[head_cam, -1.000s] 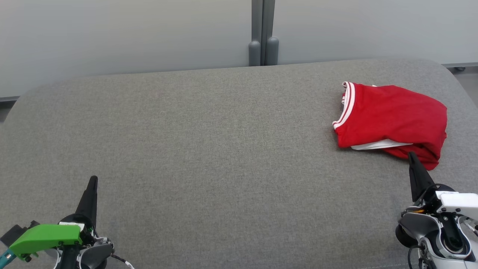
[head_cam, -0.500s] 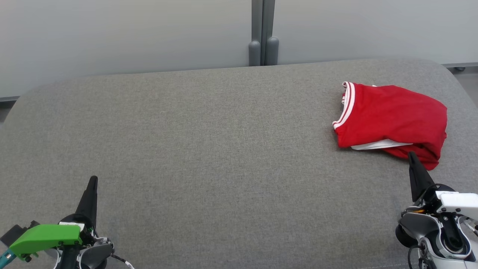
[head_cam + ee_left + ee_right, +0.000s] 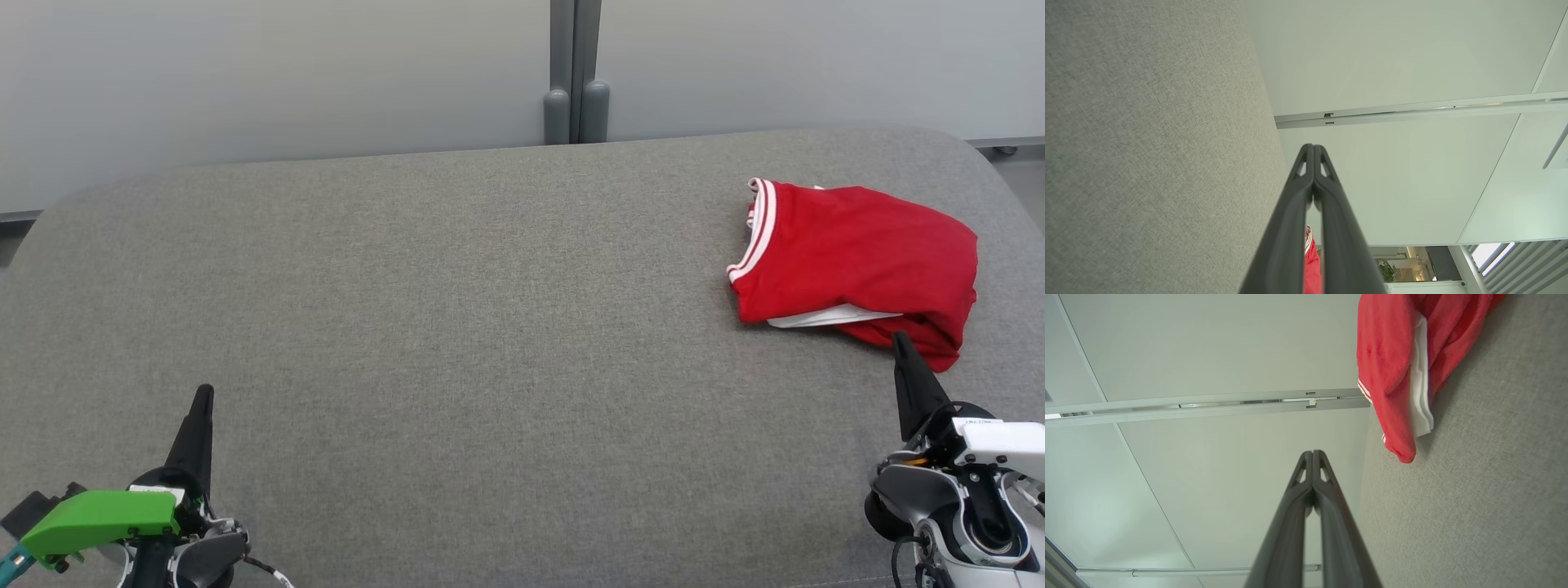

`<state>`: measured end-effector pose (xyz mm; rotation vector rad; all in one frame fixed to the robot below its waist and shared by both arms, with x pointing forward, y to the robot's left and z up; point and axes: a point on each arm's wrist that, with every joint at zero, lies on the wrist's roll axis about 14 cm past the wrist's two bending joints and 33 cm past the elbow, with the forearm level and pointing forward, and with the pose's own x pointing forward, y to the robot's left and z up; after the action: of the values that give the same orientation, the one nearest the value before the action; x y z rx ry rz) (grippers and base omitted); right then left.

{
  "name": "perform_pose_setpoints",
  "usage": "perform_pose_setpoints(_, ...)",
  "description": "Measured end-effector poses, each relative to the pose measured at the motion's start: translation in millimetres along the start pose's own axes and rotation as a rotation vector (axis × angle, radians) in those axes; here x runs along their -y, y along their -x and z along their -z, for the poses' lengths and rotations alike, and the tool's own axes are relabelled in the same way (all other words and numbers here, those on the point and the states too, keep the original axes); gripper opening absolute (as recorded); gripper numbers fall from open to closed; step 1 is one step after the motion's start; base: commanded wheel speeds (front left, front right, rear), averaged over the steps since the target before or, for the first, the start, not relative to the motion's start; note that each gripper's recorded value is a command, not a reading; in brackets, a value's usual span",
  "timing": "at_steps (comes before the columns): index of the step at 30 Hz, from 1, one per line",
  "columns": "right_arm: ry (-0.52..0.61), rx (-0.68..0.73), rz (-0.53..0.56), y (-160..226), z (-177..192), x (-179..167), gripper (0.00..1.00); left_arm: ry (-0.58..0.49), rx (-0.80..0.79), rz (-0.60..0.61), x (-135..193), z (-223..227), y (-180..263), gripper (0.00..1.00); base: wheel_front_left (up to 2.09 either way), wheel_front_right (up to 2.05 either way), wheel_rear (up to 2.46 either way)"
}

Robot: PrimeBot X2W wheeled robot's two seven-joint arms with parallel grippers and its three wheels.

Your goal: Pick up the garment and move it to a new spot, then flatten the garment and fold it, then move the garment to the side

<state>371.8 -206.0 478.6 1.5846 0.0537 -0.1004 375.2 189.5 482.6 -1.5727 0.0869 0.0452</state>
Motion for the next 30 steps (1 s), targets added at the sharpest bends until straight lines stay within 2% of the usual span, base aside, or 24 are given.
perform_pose_setpoints(30, 0.0, 0.0, 0.0, 0.0, 0.0, 0.0, 0.0, 0.0, 0.0, 0.0, 0.0, 0.0, 0.0, 0.0, 0.0, 0.0, 0.0)
